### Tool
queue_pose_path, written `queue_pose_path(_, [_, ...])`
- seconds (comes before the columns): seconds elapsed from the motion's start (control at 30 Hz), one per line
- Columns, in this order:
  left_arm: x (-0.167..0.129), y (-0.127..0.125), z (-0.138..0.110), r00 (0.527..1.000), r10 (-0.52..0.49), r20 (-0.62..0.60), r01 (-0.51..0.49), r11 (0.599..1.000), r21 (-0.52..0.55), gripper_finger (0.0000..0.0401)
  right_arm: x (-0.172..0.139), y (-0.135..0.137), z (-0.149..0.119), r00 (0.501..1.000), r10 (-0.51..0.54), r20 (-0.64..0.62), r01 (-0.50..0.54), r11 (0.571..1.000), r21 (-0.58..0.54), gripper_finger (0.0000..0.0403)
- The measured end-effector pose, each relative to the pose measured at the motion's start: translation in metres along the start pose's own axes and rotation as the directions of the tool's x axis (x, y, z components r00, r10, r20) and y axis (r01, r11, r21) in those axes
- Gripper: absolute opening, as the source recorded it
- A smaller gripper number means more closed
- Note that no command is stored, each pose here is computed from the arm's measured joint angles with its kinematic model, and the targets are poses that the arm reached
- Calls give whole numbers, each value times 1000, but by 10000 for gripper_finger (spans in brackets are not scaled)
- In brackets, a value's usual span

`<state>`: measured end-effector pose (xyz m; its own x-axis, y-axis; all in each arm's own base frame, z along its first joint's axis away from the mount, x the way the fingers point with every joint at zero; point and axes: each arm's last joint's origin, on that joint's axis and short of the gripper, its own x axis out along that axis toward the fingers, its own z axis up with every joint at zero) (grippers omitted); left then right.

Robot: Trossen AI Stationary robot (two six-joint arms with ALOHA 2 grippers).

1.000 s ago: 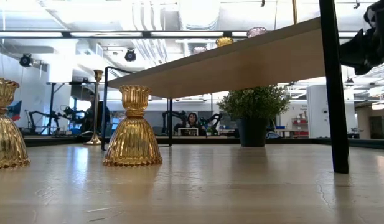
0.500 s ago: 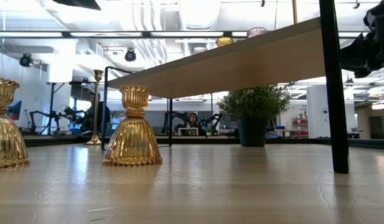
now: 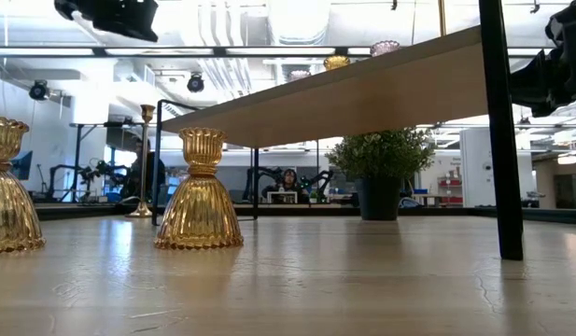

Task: Pick & Place candle stick holders
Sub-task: Put the gold candle holder on the shelf

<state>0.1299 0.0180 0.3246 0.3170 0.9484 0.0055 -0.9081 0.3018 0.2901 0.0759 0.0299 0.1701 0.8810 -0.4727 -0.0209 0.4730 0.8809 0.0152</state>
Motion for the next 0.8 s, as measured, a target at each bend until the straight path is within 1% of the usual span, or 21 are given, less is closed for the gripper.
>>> queue_pose_path(0.17, [0,-4,-12,1000,-7,-24,7,1000,5,163,0,0,0,1000,0,0,0,1000,1,9])
queue_pose_path(0.37, [-1,-3,-27,999,-9,-35,7,999,-42,163,0,0,0,1000,0,0,0,1000,0,9])
queue_pose_path(0.53, [-3,-1,-39,997,-67,-26,64,993,-99,163,0,0,0,1000,0,0,0,1000,-1,9])
queue_pose_path(0.7, [-4,0,-48,997,-77,-24,73,990,-123,163,0,0,0,1000,0,0,0,1000,-1,9])
queue_pose_path(0.8, [-5,-1,-56,993,-114,-22,109,981,-159,163,0,0,0,1000,0,0,0,1000,1,9])
